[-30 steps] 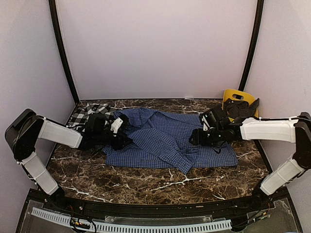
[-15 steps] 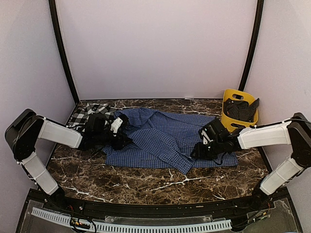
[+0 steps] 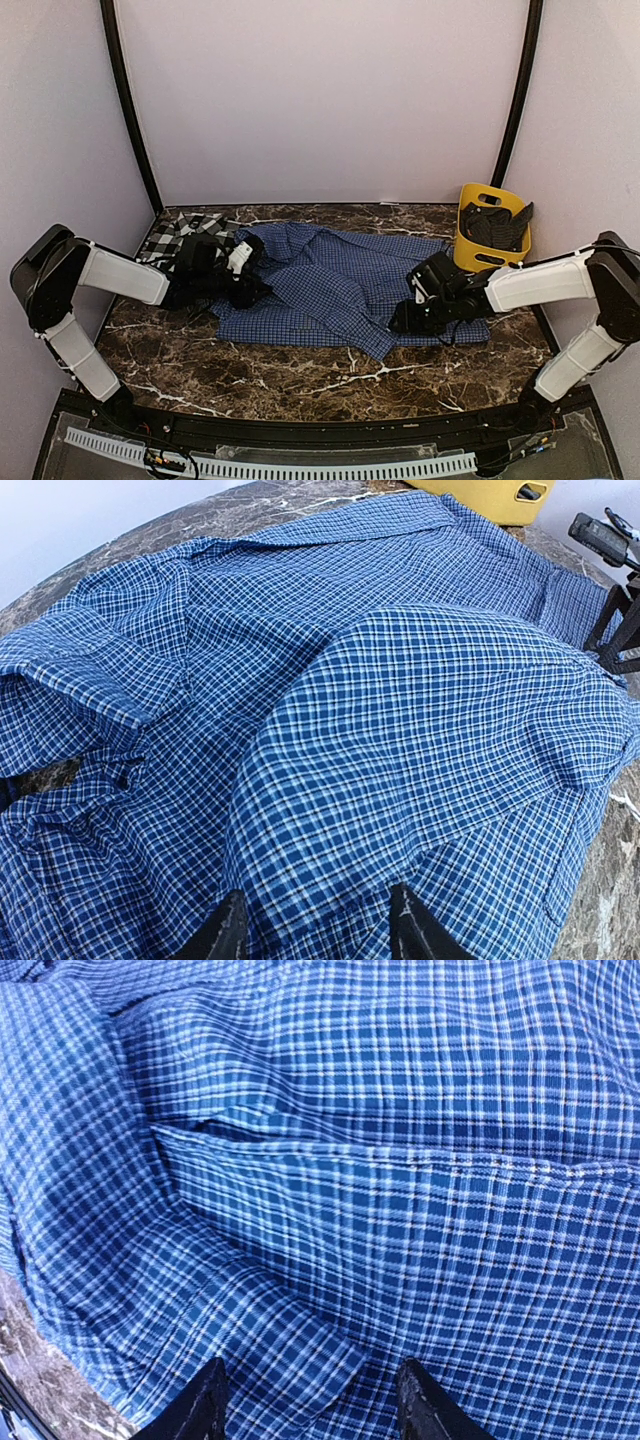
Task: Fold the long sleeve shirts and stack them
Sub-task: Fold the sleeve of the 1/3-folded shirt.
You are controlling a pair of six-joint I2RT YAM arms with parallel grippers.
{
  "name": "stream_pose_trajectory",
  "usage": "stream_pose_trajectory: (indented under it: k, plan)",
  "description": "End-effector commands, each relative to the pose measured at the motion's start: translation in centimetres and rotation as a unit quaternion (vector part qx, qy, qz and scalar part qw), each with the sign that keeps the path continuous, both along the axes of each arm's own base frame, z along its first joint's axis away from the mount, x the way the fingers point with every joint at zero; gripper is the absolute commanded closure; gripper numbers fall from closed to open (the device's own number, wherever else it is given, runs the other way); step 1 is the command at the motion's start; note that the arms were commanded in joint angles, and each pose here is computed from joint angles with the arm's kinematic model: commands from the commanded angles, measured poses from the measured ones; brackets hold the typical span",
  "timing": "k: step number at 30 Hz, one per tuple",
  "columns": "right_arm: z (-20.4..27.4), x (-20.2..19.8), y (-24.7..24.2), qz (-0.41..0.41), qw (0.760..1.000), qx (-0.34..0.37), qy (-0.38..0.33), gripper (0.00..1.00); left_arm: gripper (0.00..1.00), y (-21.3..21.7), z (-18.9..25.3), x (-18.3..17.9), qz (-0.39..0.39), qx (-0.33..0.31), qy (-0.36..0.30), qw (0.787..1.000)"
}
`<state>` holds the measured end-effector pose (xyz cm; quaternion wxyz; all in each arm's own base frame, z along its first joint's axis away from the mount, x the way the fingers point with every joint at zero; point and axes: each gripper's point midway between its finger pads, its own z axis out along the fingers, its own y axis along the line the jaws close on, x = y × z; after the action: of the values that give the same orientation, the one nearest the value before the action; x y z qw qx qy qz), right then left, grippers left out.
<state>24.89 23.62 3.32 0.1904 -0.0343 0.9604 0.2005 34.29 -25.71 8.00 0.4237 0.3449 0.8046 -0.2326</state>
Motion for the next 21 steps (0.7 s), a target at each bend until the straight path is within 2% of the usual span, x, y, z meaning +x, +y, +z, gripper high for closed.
stream_pose_trajectory:
  k: [1,14,18,21]
  plan:
    - [-0.5,0.8,0.6,0.000,1.000,-0.005,-0.010,0.46,0.53,0.2,1.0,0.3,0.006,-0.008,-0.014,1.000]
    - [-0.3,0.1,1.1,0.013,1.000,0.021,-0.010,0.71,0.53,0.4,0.6,0.3,0.007,-0.001,-0.013,1.000]
    - [0.5,0.4,1.0,0.013,0.999,0.019,-0.023,0.85,0.53,0.4,0.5,0.4,0.009,0.001,-0.013,1.000]
    - [1.5,0.9,0.8,0.012,0.999,0.011,-0.039,1.00,0.53,0.5,0.5,0.4,0.011,0.002,-0.012,1.000]
